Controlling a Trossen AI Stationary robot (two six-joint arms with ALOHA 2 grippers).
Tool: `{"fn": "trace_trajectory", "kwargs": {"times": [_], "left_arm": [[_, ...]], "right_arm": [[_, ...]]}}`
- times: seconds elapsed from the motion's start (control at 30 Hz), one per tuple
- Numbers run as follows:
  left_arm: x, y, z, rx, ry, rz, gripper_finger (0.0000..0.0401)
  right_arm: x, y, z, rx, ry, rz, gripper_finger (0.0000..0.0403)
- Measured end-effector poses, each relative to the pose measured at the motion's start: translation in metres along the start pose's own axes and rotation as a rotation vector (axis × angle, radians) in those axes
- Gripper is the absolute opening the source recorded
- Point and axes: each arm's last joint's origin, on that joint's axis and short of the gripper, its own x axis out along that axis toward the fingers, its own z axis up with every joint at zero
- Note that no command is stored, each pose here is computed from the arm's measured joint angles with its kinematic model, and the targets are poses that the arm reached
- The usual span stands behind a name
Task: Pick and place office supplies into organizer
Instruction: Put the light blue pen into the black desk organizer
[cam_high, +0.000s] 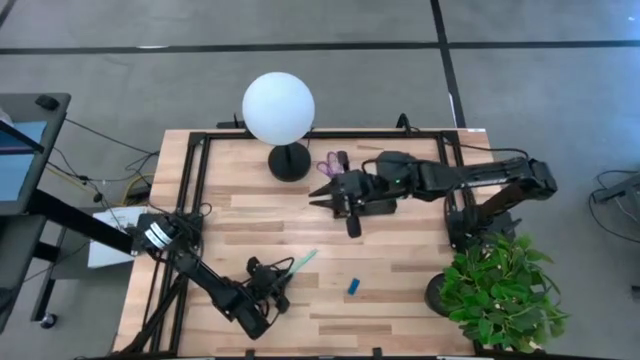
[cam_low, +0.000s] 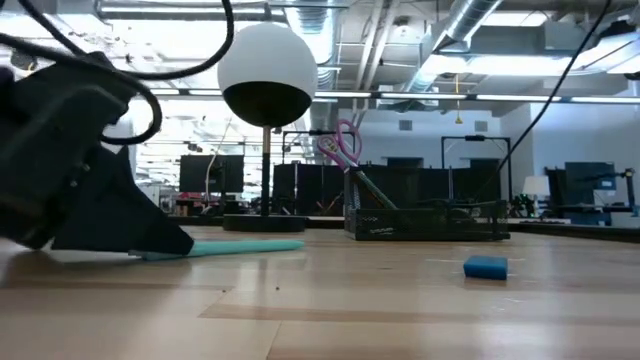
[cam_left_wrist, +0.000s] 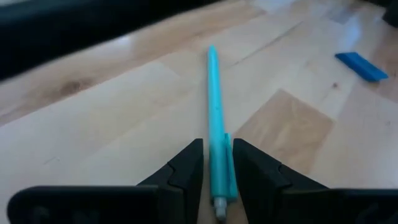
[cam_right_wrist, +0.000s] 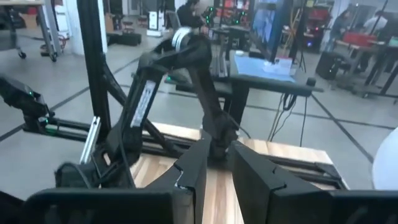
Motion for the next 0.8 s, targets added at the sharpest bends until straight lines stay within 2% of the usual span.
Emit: {"fn": "trace_trajectory", "kwargs": {"times": [0.23, 0.8], "left_arm": [[0.011, -0.003, -0.016, 0.08, -0.111, 0.012, 0.0086], [0.014, -0.002, -0.014, 0.09, -0.074, 0.044, 0.0085]], "right_arm": [[-0.011, -0.001, 0.009, -0.023, -0.032, -0.006, 0.0066], [-0.01, -0.001, 0.006, -0.044, -0.009, -0.002, 0.0066]]}}
